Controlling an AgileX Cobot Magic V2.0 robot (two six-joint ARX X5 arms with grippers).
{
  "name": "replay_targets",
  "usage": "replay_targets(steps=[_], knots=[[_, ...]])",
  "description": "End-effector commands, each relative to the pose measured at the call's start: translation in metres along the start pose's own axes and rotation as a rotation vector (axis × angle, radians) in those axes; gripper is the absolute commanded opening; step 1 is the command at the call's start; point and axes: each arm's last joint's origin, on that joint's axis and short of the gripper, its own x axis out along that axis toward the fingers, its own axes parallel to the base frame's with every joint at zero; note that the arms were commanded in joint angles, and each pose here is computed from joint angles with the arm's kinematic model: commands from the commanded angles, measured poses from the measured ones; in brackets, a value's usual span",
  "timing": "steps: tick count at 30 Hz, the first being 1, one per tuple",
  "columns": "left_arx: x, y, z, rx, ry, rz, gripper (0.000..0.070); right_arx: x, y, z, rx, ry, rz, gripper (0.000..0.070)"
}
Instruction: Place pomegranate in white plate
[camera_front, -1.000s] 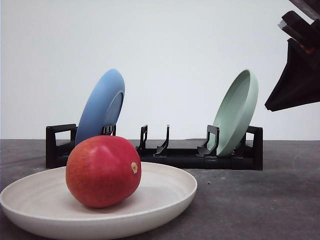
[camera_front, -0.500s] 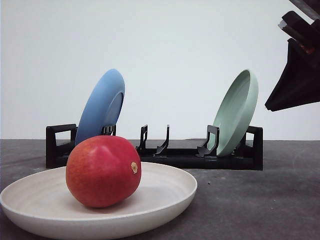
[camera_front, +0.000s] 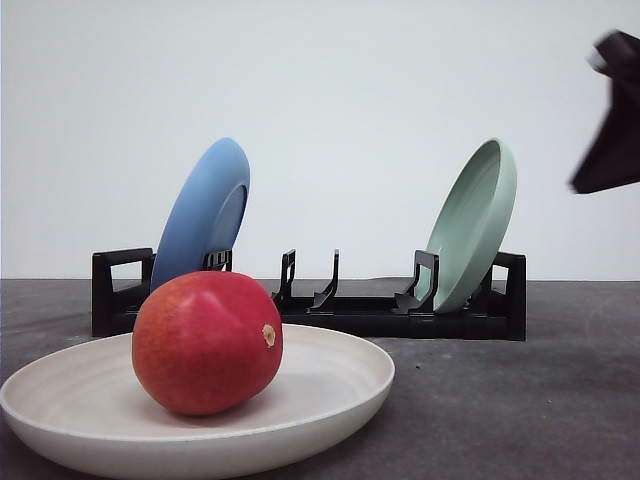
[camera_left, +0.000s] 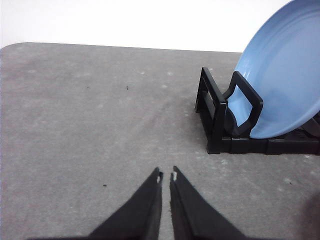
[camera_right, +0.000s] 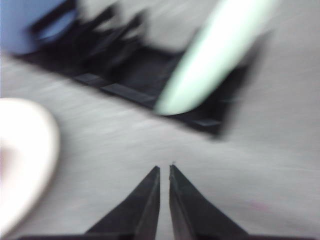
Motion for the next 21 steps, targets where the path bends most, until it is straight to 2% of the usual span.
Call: replay_targets(steps=[1,11,21], knots=[[0.001,0.000,-0.004,0.006,0.012,0.004,0.0011,-0.004,-0.003,-0.009,-0.025,-0.032,-0.052,0.0029],[0.001,0.000,-0.004,0.006,0.012,0.004,0.0011,-0.023,-0.023,-0.072,0.029,-0.221,-0.222,0.0029],[0.001,0.000,-0.004,0.006,0.012,0.004,0.0011,-0.029,-0.032,-0.092,0.046,-0.335,-0.332,0.0029]])
